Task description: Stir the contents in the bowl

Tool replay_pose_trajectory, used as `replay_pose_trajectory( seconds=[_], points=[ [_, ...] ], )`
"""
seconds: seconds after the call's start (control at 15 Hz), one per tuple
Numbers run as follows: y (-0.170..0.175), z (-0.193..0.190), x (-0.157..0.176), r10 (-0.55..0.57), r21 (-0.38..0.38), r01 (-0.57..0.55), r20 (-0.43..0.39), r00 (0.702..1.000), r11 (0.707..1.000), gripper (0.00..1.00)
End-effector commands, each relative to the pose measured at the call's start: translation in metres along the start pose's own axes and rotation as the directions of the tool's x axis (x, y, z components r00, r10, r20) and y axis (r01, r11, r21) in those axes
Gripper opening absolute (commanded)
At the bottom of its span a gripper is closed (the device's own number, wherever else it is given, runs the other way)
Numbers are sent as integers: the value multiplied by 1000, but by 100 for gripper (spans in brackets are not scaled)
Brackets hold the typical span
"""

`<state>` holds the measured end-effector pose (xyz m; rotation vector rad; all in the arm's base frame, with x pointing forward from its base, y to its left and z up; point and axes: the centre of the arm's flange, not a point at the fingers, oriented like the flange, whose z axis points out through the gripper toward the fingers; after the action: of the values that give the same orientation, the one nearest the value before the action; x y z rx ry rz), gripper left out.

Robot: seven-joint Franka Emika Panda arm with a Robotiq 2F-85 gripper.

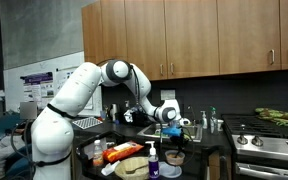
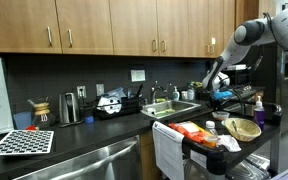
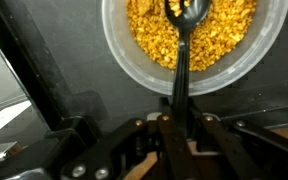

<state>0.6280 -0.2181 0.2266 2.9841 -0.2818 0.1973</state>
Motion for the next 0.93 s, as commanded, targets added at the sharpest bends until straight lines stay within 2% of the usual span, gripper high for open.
replay_pose_trajectory(
  seconds=[0.0,0.53,0.87],
  points=[
    [-6,-9,-14,17,17,-17,5,1000,1000,5],
    [-27,-15,4,24,28,-24,-3,1000,999,5],
    [-27,-24,12,37,30,-37,-2,999,999,5]
  ],
)
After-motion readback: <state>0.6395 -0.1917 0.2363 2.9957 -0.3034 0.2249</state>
